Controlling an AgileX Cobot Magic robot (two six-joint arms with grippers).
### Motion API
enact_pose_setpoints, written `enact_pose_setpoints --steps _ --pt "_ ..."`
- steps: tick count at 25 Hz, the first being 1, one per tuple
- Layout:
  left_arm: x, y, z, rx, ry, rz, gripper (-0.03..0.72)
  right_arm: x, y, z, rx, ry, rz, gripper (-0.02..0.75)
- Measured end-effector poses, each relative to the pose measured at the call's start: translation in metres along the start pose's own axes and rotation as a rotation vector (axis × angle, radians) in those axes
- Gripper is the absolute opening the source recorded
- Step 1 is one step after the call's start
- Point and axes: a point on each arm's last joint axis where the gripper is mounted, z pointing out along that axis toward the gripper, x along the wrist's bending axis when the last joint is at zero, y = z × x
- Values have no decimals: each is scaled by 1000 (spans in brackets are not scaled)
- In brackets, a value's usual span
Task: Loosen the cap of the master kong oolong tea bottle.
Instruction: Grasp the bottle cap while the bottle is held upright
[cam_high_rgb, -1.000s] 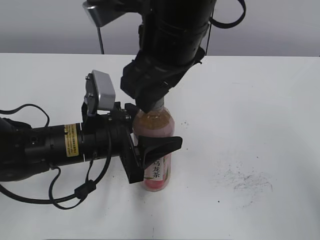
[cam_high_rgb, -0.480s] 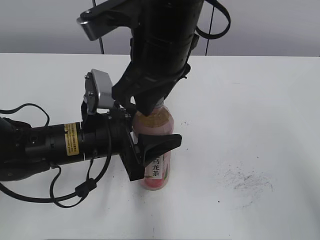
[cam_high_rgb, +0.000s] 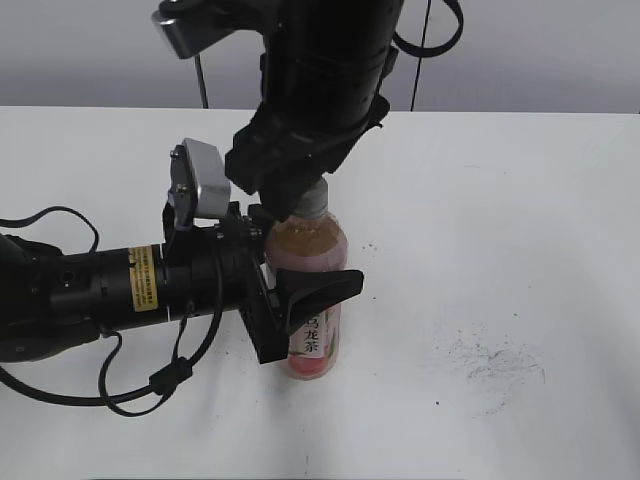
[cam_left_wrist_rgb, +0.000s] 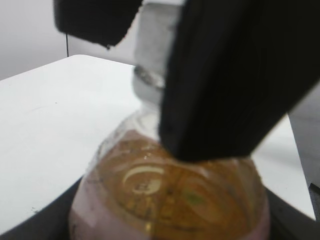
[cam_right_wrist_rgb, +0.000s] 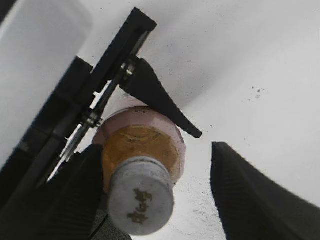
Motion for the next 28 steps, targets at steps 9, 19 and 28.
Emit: enact_pose_setpoints --steps 9,19,28 --pt "0 0 0 0 -1 0 445 3 -8 -8 -7 10 -1 479" --pt "0 0 0 0 -1 0 445 3 -9 -11 -11 16 -12 268" --pt "0 0 0 1 -2 1 445 5 -9 -11 -20 25 -473 269"
